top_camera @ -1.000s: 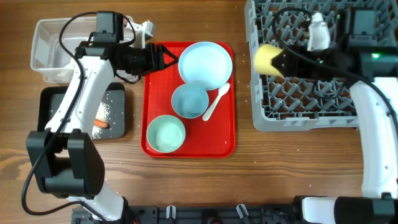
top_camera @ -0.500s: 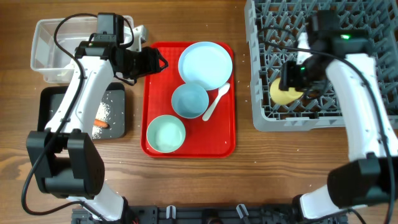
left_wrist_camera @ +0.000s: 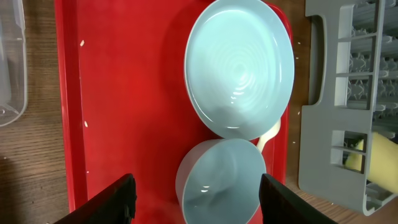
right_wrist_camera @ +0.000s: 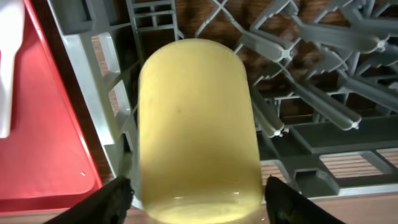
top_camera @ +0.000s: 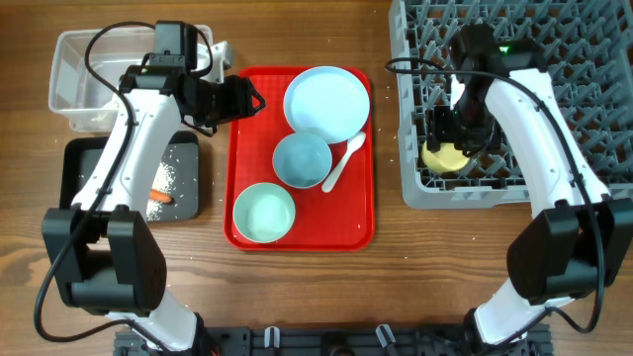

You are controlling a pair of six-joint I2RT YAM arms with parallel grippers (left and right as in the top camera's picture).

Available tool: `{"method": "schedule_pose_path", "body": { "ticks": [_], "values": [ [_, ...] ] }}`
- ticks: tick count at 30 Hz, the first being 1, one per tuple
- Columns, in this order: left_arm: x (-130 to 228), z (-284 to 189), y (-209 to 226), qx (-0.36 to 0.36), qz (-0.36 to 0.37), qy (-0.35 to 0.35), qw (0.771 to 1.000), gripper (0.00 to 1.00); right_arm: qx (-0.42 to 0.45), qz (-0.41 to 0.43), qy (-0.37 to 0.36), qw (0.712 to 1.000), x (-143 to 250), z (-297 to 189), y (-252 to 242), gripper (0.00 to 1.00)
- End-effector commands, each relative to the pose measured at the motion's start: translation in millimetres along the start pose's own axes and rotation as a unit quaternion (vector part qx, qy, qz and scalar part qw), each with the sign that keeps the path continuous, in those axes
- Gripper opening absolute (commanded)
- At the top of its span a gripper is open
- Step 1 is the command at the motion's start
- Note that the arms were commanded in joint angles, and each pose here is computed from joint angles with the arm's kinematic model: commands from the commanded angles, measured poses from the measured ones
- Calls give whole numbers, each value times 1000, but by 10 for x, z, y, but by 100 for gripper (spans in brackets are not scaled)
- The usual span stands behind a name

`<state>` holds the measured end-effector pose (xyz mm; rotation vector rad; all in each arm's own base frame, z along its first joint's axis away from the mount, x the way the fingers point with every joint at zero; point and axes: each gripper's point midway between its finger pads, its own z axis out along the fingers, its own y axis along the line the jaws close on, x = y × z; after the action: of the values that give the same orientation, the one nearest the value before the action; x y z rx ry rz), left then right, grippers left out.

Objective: Sort waste into correct bins and load items into the dishwasher rack
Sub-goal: 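Lower the yellow cup into the dish rack and open the right gripper, then move the right gripper to the light-blue bowl on the red tray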

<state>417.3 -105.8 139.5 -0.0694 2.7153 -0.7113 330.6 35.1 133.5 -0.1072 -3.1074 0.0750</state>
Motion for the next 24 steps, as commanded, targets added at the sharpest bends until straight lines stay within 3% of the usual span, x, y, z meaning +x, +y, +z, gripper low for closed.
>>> {"method": "schedule_pose_path", "body": {
  "ticks": [1,11,16,24],
  "values": [
    [-66,-114,-54,-1,15,-17,1000,63,-11,-5,8,1000,-7,56,63,76],
    [-12,-100,-71,-2,16,-7,1000,63,-101,-39,-57,992,-171,-420,359,79],
    [175,46,-296,-1,92,24,995,67,-141,-92,-127,978,-288,-754,714,79],
    [680,384,-109,-146,168,116,968,69,-174,-136,-187,957,-394,-899,1335,81]
  ]
}}
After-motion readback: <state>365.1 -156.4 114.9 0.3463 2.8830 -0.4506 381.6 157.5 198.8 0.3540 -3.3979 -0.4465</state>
